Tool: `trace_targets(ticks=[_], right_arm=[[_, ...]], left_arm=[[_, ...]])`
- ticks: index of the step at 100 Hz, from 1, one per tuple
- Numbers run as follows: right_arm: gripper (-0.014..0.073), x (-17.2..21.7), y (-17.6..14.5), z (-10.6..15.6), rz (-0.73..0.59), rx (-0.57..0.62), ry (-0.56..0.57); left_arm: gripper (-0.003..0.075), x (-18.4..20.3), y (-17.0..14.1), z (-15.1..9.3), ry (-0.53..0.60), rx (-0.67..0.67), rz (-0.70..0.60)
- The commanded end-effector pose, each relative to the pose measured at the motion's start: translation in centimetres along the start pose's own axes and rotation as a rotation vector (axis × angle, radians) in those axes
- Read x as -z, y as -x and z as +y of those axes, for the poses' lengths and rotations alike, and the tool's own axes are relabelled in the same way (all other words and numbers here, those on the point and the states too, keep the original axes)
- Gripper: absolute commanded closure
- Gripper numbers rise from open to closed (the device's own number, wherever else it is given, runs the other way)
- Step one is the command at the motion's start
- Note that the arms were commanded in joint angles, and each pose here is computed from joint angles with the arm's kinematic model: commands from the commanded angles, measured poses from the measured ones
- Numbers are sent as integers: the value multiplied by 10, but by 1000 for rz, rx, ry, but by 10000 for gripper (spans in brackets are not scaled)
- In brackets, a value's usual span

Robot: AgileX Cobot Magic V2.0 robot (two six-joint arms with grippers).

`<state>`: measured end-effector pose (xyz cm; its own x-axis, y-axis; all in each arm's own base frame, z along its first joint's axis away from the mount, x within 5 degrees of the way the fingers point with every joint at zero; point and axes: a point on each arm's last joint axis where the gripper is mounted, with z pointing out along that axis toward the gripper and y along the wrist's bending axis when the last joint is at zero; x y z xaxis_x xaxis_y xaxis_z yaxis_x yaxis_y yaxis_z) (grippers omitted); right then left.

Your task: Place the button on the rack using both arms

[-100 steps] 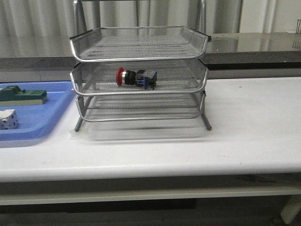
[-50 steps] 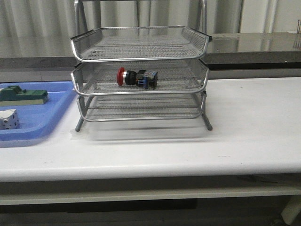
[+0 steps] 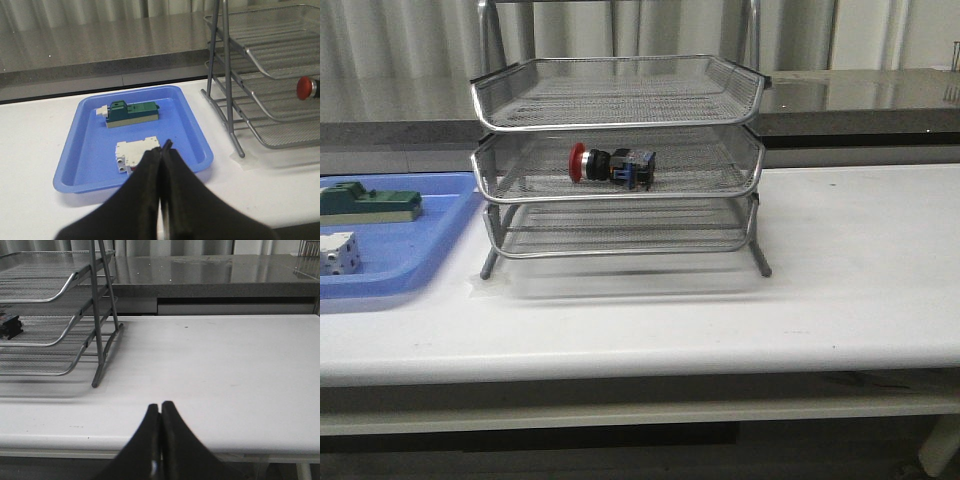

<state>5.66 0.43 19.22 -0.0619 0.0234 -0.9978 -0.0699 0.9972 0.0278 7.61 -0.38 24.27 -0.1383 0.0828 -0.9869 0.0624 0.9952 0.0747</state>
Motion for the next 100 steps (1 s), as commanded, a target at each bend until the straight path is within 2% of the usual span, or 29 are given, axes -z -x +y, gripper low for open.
trace_targets(ticks=[1,26,50,100], right_arm=[[655,3,15,-1,-115,12,-12],[655,3,15,-1,-115,12,-12],[655,3,15,-1,-115,12,-12],[655,3,15,-1,-116,12,-12]], left_arm=[[741,5,4,0,8,-5,-128],[741,14,-30,-2,13,-2,-170],[741,14,-49,-4,10,41,-197],[741,13,-50,-4,10,50,-184]])
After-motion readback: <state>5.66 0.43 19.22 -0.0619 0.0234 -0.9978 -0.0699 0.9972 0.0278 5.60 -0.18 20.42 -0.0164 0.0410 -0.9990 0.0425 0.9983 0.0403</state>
